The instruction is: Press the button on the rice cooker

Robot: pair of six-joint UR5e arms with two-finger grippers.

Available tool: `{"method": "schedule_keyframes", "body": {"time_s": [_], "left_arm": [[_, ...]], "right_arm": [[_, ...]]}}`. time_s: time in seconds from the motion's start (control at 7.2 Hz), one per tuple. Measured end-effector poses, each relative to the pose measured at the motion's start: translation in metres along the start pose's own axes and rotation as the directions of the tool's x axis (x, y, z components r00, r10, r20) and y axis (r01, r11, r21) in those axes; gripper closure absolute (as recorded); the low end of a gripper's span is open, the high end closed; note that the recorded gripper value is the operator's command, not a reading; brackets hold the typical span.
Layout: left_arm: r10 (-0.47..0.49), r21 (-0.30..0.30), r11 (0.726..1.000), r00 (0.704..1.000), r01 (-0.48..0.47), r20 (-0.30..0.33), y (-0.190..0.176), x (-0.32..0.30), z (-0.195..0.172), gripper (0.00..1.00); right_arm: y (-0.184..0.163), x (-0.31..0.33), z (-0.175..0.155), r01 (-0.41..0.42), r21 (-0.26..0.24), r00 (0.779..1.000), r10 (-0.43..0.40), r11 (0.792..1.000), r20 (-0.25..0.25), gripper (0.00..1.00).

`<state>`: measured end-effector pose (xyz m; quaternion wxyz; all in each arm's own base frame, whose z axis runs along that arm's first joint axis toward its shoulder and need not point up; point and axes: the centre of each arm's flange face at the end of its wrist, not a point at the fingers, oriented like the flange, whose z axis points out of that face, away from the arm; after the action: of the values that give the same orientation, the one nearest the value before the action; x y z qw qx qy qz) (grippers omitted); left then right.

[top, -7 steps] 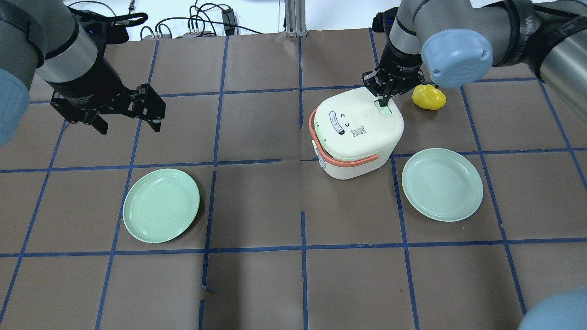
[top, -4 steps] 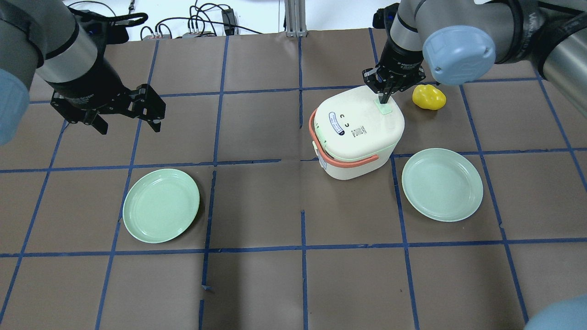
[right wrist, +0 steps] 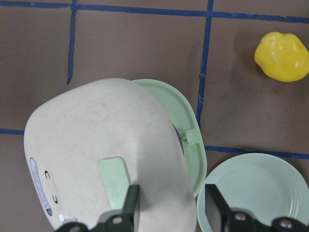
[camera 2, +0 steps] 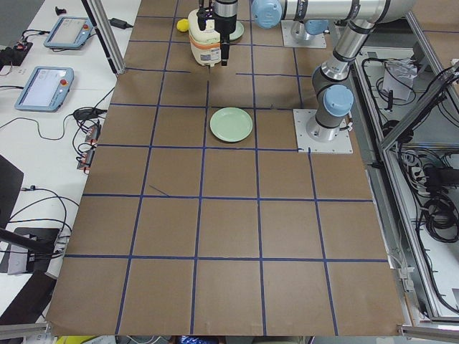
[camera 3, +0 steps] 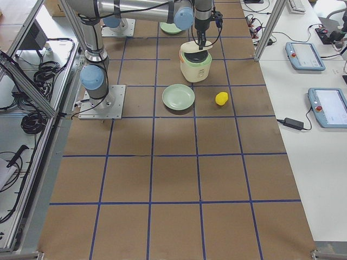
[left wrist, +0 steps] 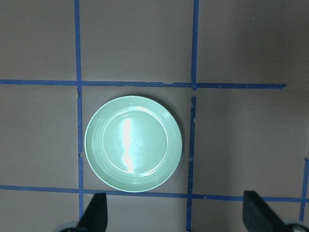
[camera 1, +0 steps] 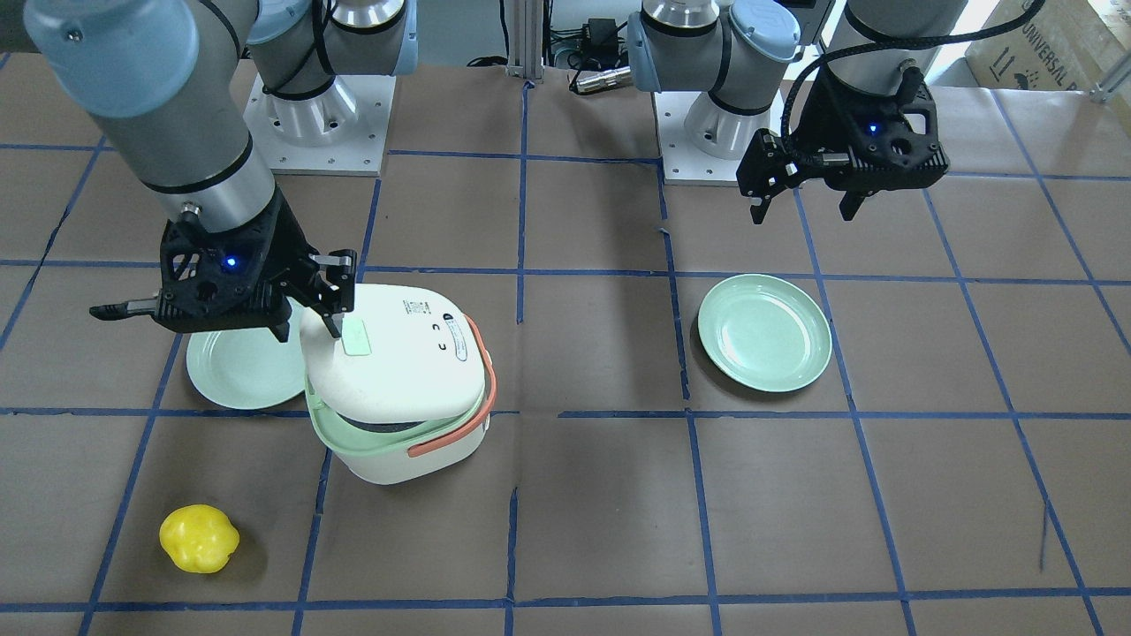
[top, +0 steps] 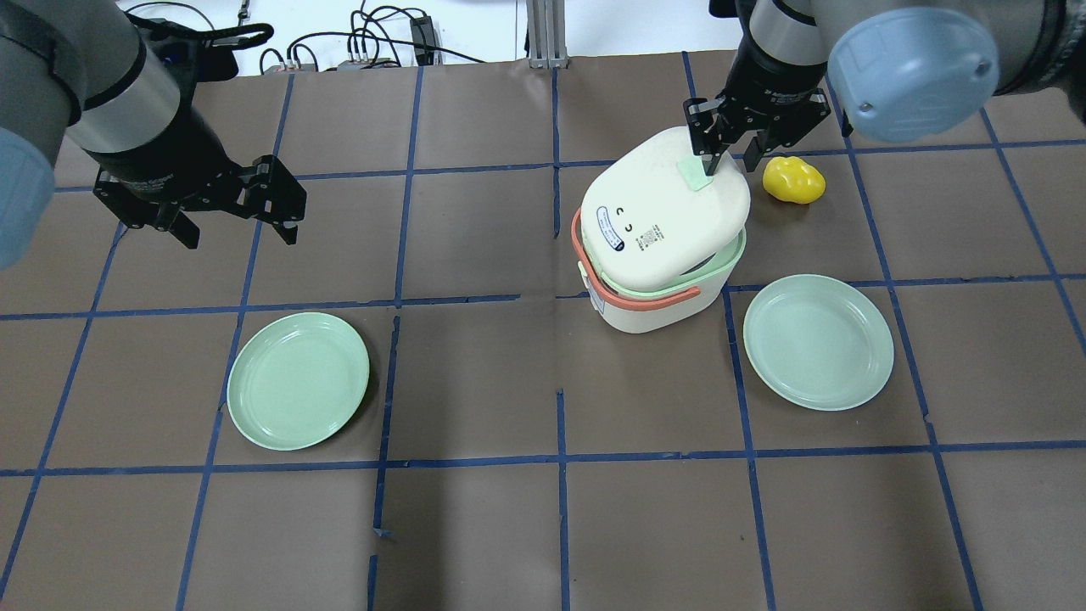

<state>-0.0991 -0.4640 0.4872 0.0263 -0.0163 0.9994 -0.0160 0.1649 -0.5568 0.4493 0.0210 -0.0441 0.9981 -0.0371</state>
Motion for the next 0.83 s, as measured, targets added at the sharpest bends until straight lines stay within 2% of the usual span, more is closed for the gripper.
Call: {"method": "schedule_keyframes", "body": {"time_s": [0.42,0.83], "left_arm": [[0.000,-0.001,1.000,1.000,0.000,0.000,0.000,0.000,0.000,0.00],[0.000,-0.001,1.000,1.000,0.000,0.000,0.000,0.000,0.000,0.00]], "right_arm": [[0.004,0.017,-0.061,-0.026,0.019,0.998,0.027,0.999,-0.052,0.00],[0.009,0.028,-0.073,-0.047,0.013,0.997,0.048,0.999,-0.054,0.01]]}}
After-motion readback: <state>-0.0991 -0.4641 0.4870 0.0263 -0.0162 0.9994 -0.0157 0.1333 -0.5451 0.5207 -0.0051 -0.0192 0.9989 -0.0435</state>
